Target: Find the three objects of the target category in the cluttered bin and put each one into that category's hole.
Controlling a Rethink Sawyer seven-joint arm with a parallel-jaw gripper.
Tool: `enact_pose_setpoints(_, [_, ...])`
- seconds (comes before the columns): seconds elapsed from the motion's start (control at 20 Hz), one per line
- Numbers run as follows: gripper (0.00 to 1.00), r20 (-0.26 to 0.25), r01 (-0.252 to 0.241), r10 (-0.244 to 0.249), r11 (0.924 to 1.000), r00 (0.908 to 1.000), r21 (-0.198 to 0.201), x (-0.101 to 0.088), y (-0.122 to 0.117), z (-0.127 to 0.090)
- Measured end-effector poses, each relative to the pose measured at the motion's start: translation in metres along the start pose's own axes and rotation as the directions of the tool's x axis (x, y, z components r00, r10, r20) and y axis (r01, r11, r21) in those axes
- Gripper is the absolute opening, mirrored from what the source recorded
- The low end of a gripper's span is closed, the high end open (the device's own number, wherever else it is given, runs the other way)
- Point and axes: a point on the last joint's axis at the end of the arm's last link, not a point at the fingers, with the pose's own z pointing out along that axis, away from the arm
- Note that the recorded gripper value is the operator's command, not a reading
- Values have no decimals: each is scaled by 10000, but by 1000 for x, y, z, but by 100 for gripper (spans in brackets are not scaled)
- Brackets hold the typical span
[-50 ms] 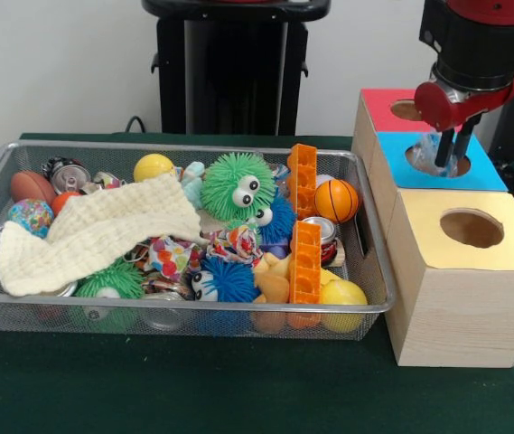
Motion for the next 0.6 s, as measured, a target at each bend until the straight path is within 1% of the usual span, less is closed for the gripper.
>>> enact_pose_setpoints(0.45, [0,-106,68,-70,9999,9999,-112,-2,8,19])
enact_pose_setpoints(0.6, [0,-143,59,-61,9999,9999,-107,-2,8,22])
